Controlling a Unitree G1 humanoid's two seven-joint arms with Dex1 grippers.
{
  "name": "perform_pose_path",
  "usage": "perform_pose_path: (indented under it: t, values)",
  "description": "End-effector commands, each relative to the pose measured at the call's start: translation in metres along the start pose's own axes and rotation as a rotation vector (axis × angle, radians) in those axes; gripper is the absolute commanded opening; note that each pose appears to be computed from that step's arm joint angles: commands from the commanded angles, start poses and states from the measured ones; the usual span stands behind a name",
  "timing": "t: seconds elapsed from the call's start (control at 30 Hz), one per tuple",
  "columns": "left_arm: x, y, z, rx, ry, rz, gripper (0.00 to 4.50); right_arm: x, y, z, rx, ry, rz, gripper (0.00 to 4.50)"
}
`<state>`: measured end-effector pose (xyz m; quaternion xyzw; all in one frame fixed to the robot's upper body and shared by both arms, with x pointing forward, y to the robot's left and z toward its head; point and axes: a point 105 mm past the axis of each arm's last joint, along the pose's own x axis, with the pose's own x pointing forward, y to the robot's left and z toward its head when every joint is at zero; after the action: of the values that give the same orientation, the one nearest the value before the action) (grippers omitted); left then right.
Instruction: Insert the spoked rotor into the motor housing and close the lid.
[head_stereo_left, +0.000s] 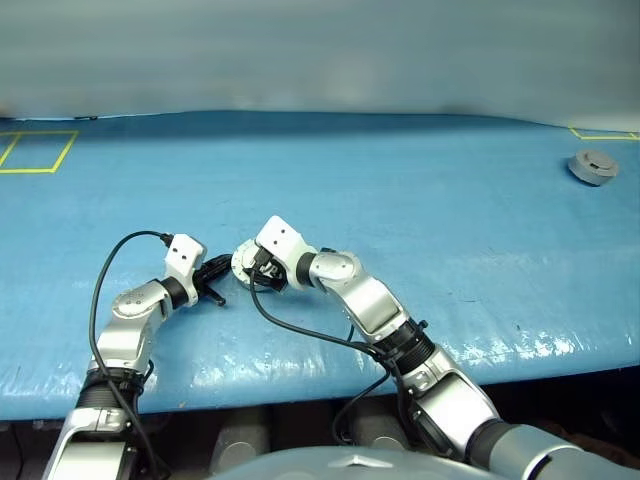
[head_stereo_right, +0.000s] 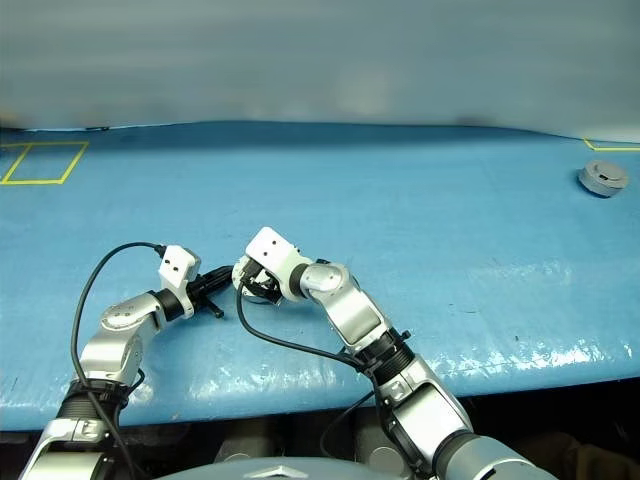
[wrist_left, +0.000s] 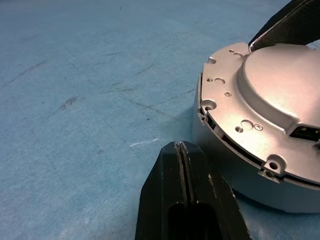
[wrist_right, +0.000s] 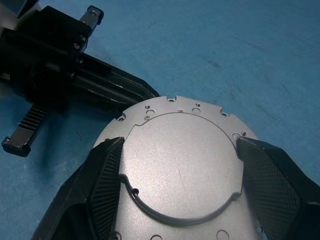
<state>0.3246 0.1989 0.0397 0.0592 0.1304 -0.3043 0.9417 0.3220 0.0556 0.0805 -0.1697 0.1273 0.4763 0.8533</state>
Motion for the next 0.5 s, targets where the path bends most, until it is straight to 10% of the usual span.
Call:
perform_pose_path:
  t: [0.03,0.5]
  values:
    - [0.0004,0.0,0.0089,0.016,-0.034,-0.014,0.05,0.0007,0.0002,-0.0099,0.025,0.049,-0.014,3.25]
    - [0.0009,-0.0019,0.0067,0.013,-0.032,-0.03,0.05,0.002,0.0056,-0.0045,0.088,0.054,0.005,3.25]
